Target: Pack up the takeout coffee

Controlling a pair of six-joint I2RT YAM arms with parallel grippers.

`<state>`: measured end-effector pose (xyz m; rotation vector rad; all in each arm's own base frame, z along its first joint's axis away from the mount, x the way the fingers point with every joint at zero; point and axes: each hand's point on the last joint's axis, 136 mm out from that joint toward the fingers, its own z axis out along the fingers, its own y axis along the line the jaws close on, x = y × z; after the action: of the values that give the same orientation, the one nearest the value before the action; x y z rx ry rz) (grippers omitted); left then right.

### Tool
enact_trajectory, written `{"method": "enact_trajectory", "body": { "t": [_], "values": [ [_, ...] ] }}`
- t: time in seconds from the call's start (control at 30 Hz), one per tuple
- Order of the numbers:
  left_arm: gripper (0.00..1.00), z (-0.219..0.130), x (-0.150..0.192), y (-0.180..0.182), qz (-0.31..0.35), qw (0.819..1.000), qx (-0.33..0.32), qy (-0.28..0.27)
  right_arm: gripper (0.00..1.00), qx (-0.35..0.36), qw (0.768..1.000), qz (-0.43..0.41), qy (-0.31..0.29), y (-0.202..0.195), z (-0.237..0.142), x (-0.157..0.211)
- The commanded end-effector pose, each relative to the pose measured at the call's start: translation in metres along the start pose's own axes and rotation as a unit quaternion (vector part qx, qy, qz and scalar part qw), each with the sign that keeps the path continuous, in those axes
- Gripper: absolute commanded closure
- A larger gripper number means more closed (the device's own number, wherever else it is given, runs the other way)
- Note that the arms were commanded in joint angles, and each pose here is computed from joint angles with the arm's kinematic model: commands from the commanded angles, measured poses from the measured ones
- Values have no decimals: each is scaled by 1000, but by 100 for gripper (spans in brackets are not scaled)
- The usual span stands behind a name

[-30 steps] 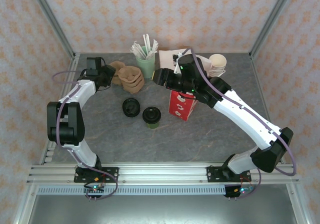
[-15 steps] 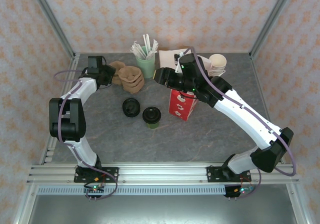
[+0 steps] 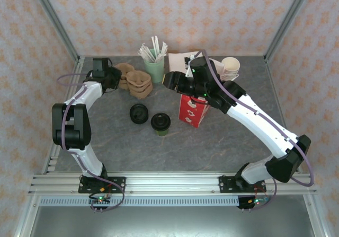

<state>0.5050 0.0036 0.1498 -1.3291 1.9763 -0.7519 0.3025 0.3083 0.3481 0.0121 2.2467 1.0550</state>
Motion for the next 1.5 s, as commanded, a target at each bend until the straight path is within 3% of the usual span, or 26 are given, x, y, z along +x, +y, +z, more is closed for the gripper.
{"method": "enact_trajectory", "body": {
  "t": [0.0, 0.57, 0.97, 1.23, 1.47],
  "values": [
    [88, -14, -17, -29, -5, 999, 38, -26, 44, -14, 1000, -7, -9, 8, -15, -6],
    [94, -61, -27, -97, -17, 992, 118, -30, 44, -37, 999, -4, -11, 17, -24, -9],
    [99, -168, -17, -156, 74, 980, 181, -28, 44, -81, 996, -20, -36, 33, -57, -23],
    [98, -251, 21, -177, 197, 951, 238, 13, 45, -125, 989, -26, -74, 30, -91, -47],
    [98, -306, 57, -189, 259, 911, 317, 45, 46, -195, 978, -41, -67, 41, -113, -50]
  ]
}}
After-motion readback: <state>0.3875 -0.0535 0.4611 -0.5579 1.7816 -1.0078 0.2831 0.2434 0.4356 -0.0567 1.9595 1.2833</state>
